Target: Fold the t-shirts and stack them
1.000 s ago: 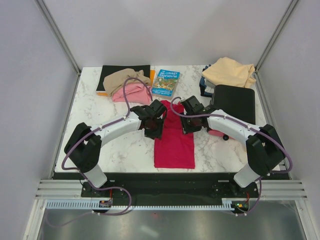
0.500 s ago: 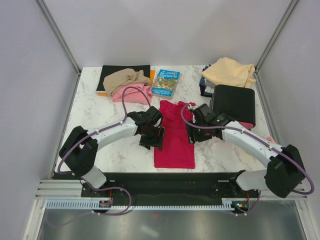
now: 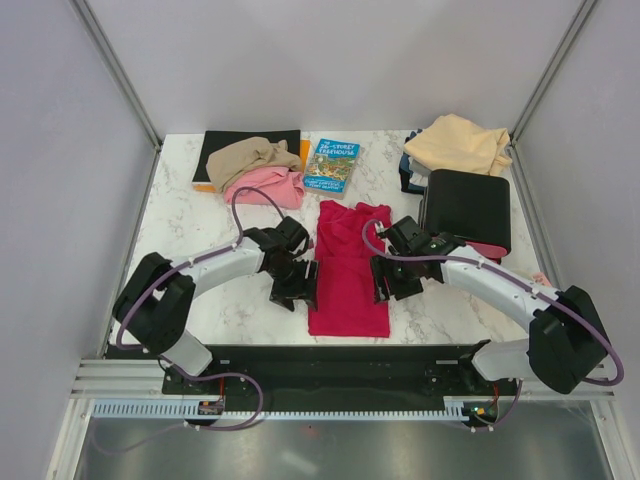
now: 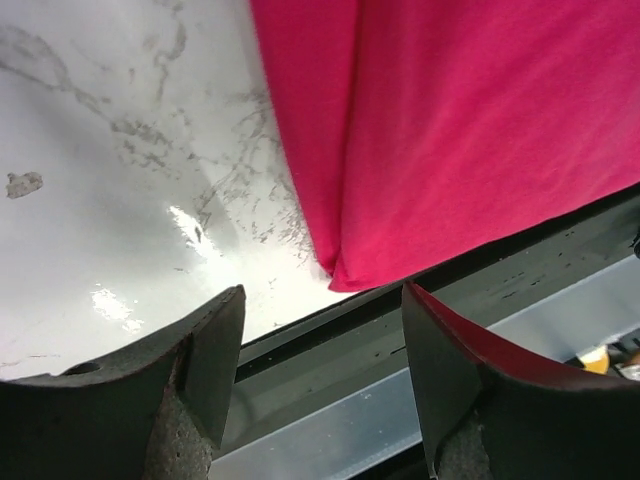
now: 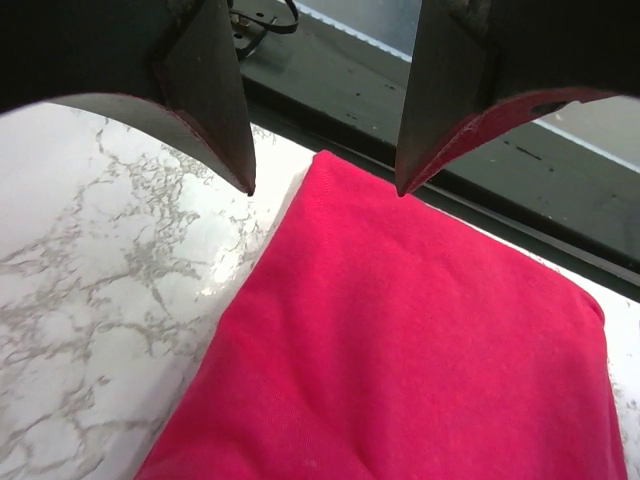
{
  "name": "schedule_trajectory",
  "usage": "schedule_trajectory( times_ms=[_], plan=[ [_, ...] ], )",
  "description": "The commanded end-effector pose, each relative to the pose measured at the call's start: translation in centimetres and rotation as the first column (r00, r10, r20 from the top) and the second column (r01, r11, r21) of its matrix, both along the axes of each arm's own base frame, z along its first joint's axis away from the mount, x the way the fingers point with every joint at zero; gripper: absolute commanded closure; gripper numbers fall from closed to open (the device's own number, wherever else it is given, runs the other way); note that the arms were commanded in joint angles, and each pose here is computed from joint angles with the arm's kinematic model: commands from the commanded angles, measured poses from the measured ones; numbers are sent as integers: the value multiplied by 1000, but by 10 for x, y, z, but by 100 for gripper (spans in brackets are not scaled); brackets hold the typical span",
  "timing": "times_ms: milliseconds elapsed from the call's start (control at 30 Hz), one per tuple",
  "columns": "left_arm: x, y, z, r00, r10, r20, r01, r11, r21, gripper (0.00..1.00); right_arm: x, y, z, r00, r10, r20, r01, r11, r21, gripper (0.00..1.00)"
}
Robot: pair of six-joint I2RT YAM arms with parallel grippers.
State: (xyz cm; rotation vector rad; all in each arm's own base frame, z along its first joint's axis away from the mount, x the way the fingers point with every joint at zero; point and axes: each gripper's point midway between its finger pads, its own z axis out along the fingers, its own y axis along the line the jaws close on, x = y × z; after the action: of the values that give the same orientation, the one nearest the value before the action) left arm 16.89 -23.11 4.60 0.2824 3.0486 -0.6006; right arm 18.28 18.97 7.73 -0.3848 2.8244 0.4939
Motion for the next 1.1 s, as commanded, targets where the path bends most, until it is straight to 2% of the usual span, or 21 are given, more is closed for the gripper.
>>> schedule_trajectory(
  times_ms=[0, 300, 533, 867, 1067],
  plan=[
    [-9, -8, 9, 998, 23, -51, -29, 992, -127, 29, -11, 8, -1, 998, -32, -63, 35, 998, 56, 34],
    [-20, -16, 12, 997, -12, -71, -4, 975, -220, 29, -27, 7, -13, 989, -74, -130, 86, 992, 94, 34],
    [-18, -15, -2, 996, -6, -93, -12, 981, -193, 29, -29, 6, -27, 981, -99, -165, 117, 988, 102, 34],
    [-15, -27, -15, 989, -14, -144, -18, 976, -218, 30, -32, 18, -40, 968, -93, -233, 127, 982, 139, 34],
    [-17, -19, -30, 986, 16, -165, -43, 986, -162, 30, -35, 12, -55, 957, -116, -268, 144, 986, 88, 34]
  ],
)
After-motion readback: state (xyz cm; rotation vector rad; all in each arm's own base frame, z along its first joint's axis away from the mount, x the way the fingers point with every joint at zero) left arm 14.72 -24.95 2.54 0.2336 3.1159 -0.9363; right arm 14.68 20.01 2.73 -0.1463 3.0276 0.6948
